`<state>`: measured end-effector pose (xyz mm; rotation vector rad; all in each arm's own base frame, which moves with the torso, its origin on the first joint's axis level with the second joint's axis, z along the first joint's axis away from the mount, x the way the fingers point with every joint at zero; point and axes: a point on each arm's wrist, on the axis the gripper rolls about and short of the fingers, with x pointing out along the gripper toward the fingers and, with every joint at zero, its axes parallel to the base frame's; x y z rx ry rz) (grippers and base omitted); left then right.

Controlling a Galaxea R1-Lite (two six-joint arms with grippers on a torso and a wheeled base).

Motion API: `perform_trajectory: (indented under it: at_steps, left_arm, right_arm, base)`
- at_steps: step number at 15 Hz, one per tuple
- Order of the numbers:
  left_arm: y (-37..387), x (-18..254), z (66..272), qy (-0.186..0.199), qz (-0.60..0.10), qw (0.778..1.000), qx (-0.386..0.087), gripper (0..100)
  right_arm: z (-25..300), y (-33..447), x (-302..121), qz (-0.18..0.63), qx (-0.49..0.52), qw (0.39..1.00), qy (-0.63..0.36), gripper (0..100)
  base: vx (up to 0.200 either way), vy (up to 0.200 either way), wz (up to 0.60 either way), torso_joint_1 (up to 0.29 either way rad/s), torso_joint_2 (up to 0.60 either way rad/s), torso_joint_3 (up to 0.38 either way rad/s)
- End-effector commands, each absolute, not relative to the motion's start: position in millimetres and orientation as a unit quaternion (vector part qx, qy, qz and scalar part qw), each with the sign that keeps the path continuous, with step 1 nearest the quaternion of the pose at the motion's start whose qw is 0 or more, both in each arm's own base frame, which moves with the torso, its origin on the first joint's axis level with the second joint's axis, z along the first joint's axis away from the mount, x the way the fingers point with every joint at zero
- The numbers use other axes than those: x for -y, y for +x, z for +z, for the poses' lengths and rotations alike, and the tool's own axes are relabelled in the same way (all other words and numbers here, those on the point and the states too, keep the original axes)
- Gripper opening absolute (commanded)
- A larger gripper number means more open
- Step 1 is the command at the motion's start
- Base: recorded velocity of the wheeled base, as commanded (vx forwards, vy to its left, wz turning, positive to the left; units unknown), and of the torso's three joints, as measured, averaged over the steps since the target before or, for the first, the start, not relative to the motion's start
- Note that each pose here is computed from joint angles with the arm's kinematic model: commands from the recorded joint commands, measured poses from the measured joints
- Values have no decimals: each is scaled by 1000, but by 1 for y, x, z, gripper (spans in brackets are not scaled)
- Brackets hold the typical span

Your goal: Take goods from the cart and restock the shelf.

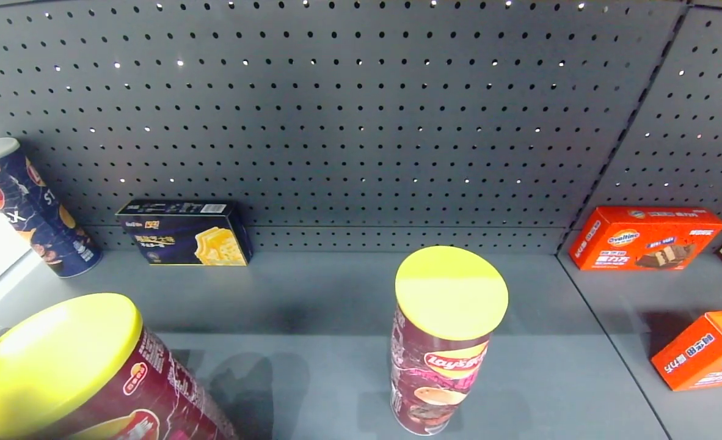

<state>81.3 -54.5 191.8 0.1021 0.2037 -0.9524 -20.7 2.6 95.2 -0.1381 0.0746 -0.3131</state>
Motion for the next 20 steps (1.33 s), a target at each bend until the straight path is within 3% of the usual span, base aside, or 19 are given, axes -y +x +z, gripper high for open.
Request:
perform_trajectory:
  at_steps: [1, 5, 8, 11, 13, 16, 20]
  left_arm:
    - [79, 53, 191, 48, -457, 883, -96, 0]
    - [79, 54, 192, 48, -466, 878, -93, 0]
    - [75, 53, 194, 48, -472, 876, -84, 0]
    - [75, 53, 193, 48, -471, 877, -85, 0]
    - [75, 52, 193, 48, -466, 879, -86, 0]
    - [75, 53, 192, 49, -469, 877, -87, 0]
    - [76, 53, 195, 48, -467, 879, -82, 0]
  right_arm:
    - [85, -16, -2, -156, -47, 985, -64, 100]
    - [85, -15, -6, -61, -36, 997, -31, 100]
    - [85, -16, -3, -175, -32, 984, -25, 100]
    - [87, -14, -4, -137, -10, 989, -53, 100]
    - [83, -19, -2, -244, -6, 970, 0, 100]
    - [76, -21, -9, -122, -2, 992, -32, 100]
    - [76, -21, -8, -139, 0, 990, -5, 100]
  base:
    - [0, 0, 0, 0, 0, 0]
    - [0, 0, 0, 0, 0, 0]
    - [0, 0, 0, 0, 0, 0]
    - [0, 0, 0, 0, 0, 0]
    - [0, 0, 0, 0, 0, 0]
    - [0, 0, 0, 0, 0, 0]
    - [0, 0, 0, 0, 0, 0]
